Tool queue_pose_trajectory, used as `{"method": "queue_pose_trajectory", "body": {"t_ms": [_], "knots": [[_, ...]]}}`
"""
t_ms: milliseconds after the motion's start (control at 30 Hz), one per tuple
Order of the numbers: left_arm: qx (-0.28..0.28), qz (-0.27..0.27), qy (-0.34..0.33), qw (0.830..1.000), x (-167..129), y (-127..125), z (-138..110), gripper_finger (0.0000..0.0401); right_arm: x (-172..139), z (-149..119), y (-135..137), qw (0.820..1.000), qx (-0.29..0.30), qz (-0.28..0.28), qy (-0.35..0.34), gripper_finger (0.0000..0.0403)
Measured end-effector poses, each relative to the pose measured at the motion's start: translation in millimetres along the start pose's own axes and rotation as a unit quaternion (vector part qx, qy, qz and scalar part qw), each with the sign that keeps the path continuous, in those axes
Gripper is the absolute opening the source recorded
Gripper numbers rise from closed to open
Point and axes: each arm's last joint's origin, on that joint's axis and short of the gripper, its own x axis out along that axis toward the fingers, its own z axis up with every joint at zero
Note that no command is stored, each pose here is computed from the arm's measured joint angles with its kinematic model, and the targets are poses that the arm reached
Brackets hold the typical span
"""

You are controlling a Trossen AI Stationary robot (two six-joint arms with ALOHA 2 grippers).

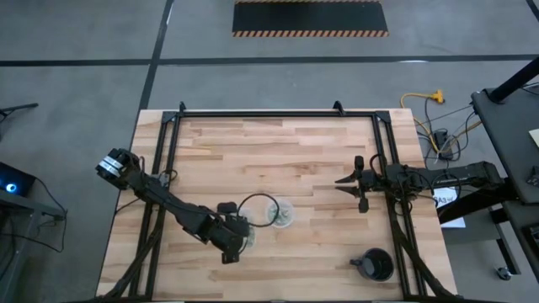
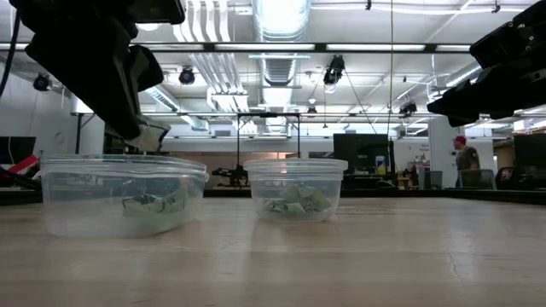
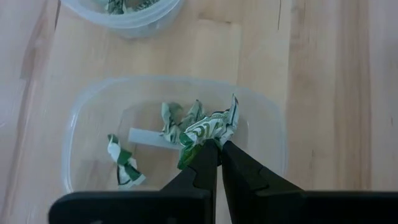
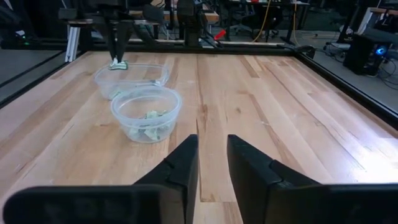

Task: Pick and place items into bin
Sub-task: Put the stevia packet into the left transparent bin, then return to Home Position

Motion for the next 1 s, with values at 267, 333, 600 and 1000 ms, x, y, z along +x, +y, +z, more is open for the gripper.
{"method": "queue_pose_trajectory", "body": {"t_ms": [267, 333, 600, 1000], "knots": [[-0.001, 0.008, 0.009, 1.000, 0.3, 3.1, -0.6, 0.0000, 0.0, 0.0, 0.0, 1.000, 0.000, 0.000, 0.000, 0.0068], [-0.002, 0.008, 0.009, 1.000, 0.1, 3.4, -0.4, 0.0000, 0.0, 0.0, 0.0, 1.000, 0.001, 0.000, 0.000, 0.0070], [-0.007, -0.009, 0.022, 1.000, 0.9, 5.3, 0.9, 0.0030, 0.0, 0.0, 0.0, 1.000, 0.000, 0.000, 0.000, 0.0081], [-0.003, -0.019, 0.016, 1.000, -5.6, 6.1, 3.2, 0.0142, 0.0, 0.0, 0.0, 1.000, 0.000, 0.000, 0.000, 0.0074]]}}
